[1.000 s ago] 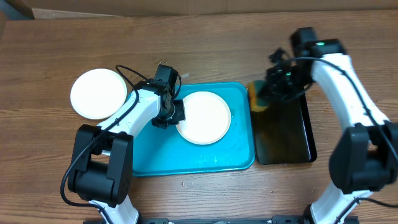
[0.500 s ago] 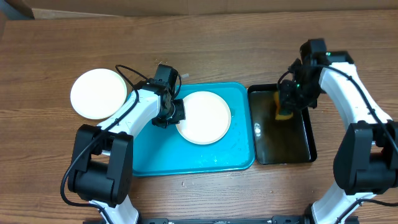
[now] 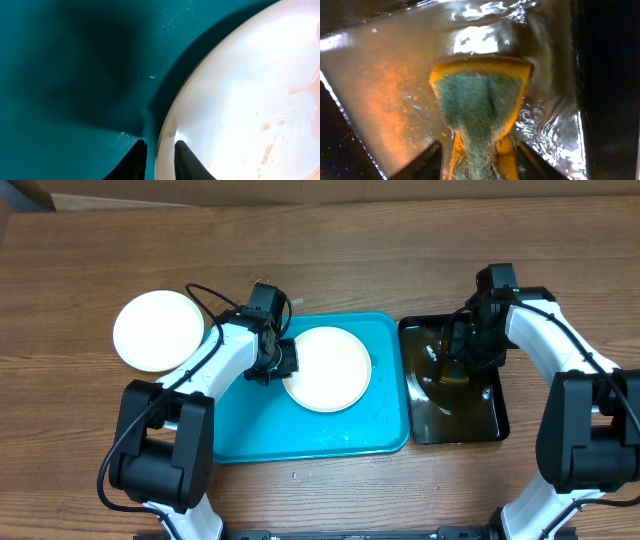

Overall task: Clean dirty plates on tray and stack at the side
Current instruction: 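Return the sponge to the black tray and open right gripper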

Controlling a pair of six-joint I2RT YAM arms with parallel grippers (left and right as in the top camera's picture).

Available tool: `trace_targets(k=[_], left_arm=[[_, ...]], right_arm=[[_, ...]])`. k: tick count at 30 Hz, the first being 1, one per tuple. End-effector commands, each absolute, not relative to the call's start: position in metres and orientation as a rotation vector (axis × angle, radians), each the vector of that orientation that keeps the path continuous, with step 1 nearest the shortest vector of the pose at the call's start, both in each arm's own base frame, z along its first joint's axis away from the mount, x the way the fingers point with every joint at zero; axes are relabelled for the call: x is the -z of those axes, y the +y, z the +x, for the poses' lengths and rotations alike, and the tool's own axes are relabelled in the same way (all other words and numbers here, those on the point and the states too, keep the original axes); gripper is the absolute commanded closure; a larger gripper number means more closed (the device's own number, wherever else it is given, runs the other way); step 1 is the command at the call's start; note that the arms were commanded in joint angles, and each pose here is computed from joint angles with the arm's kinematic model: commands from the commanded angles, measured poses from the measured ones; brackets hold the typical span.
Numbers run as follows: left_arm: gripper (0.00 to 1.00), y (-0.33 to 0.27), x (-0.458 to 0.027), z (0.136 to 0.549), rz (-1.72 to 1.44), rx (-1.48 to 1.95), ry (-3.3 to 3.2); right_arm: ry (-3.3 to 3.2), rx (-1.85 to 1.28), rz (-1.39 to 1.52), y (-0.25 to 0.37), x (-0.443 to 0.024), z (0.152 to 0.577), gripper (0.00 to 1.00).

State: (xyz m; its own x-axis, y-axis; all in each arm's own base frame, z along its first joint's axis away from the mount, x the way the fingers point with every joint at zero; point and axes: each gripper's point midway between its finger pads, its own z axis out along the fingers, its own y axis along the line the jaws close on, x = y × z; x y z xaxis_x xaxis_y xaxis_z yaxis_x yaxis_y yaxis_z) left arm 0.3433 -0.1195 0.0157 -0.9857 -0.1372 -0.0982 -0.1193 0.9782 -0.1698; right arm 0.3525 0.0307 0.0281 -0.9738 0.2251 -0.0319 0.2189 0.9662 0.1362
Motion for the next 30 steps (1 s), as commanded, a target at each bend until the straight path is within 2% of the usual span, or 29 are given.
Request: trace_targets(k=[1,3,5,12,14,15,16,17,19,20,21,22,23,24,26,30], left_arm=[[0.78,-0.122,-0.014,0.345,-0.203,0.257,3.02],[0.77,-0.122,-0.014,0.345,-0.203,0.257,3.02],[0.78,-0.122,-0.014,0.345,-0.203,0.257,3.019],[0.78,-0.122,-0.014,0.344,-0.203,0.258,3.02],[0.78,-0.122,-0.014,0.344,-0.203,0.256,3.021],[0.78,-0.122,-0.014,0.344,-0.203,0.255,3.022],[0.78,-0.122,-0.014,0.344,-0.203,0.255,3.022],[0.78,-0.121,-0.014,0.344,-0.203,0.255,3.023],[0.78,-0.121,-0.014,0.344,-0.203,0.255,3.023],[0.78,-0.121,-0.014,0.344,-0.203,0.255,3.023],[0.78,-0.122,-0.014,0.344,-0.203,0.255,3.022],[0.78,-0.122,-0.014,0.344,-0.203,0.255,3.022],[0.77,-0.122,-0.014,0.344,-0.203,0.255,3.022],[0.77,-0.122,-0.014,0.344,-0.203,0.255,3.022],[0.76,-0.121,-0.014,0.344,-0.203,0.255,3.023],[0.76,-0.122,-0.014,0.344,-0.204,0.255,3.022]], right_arm=[[3.035,-0.199,0.343,0.029,-0.042,0.362,0.38],[3.049,-0.196,0.338,0.029,-0.042,0.358,0.28],[3.055,-0.152,0.342,0.024,-0.038,0.355,0.26],[2.988,-0.116,0.335,0.019,-0.019,0.364,0.32],[2.97,-0.12,0.332,0.019,-0.016,0.366,0.37],[2.969,-0.12,0.333,0.02,-0.016,0.367,0.46],[2.969,-0.121,0.333,0.02,-0.016,0.367,0.64],[2.968,-0.124,0.332,0.02,-0.016,0.367,0.74],[2.959,-0.134,0.329,0.021,-0.017,0.369,0.75],[2.955,-0.135,0.329,0.021,-0.018,0.371,0.65],[2.95,-0.135,0.329,0.021,-0.019,0.372,0.37],[2.947,-0.136,0.328,0.021,-0.02,0.374,0.19],[2.945,-0.135,0.328,0.021,-0.023,0.375,0.1],[2.947,-0.135,0.328,0.021,-0.026,0.376,0.05],[2.988,-0.128,0.335,0.021,-0.032,0.369,0.06],[3.085,-0.111,0.357,0.02,-0.035,0.347,0.11]])
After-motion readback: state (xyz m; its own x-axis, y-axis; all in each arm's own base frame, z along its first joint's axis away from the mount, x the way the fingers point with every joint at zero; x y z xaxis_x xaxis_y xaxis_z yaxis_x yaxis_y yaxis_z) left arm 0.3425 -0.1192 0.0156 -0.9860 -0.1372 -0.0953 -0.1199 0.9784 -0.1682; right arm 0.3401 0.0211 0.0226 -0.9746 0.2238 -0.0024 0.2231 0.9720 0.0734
